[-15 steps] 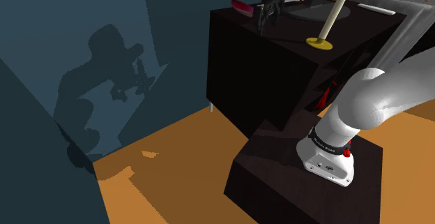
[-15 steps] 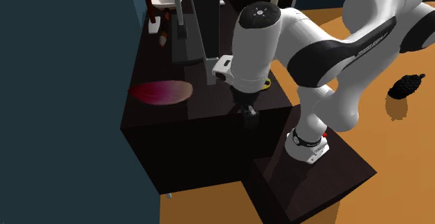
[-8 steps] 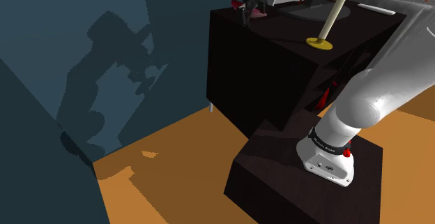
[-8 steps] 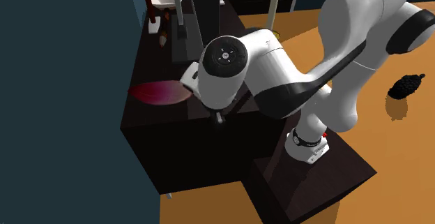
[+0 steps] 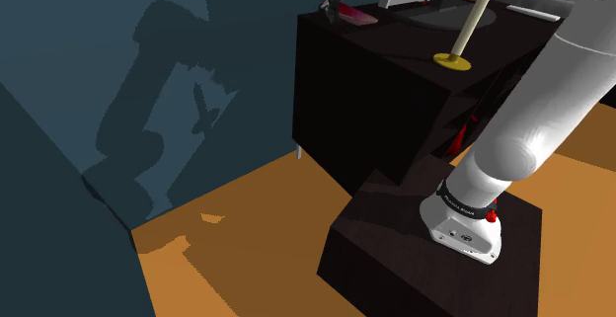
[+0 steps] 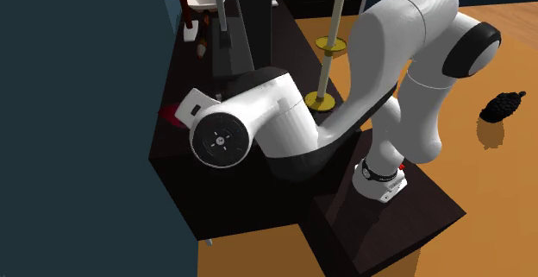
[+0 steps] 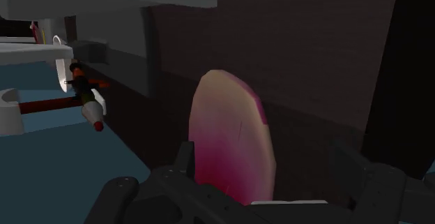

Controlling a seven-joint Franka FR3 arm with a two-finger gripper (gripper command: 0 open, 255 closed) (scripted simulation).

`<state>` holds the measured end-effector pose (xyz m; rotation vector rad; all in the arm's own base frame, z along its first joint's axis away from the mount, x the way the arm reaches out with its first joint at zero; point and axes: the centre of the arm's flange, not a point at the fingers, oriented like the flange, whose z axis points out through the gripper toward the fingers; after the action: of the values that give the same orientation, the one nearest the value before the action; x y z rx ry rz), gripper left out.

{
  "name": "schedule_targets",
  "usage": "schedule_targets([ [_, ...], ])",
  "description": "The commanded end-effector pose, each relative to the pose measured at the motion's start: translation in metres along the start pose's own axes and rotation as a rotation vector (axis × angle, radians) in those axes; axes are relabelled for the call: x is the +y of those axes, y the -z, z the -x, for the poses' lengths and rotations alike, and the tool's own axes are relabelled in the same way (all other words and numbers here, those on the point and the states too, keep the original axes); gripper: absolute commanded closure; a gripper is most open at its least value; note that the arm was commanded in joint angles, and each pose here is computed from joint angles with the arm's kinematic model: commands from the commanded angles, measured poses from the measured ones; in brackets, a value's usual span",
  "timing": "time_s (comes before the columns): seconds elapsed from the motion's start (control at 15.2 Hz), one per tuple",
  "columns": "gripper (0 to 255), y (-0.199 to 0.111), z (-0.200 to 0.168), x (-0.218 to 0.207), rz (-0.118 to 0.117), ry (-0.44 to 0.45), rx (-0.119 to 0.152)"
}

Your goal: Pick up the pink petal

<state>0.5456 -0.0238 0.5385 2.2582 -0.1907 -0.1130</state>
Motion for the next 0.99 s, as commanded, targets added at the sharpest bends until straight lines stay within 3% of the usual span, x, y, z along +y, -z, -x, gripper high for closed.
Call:
schedule_targets([
  [0.0, 0, 0.001, -0.023, -0.002, 0.1, -0.013, 0.003],
  [0.07, 0, 0.0, -0.029, -0.003, 0.124, -0.016, 0.004],
  [0.66, 0, -0.025, -0.03, -0.034, 0.124, -0.016, 0.004],
  [0.73, 255, -0.026, -0.029, -0.033, 0.124, -0.016, 0.004],
  [0.92, 255, -0.026, -0.029, -0.033, 0.124, -0.016, 0.004],
])
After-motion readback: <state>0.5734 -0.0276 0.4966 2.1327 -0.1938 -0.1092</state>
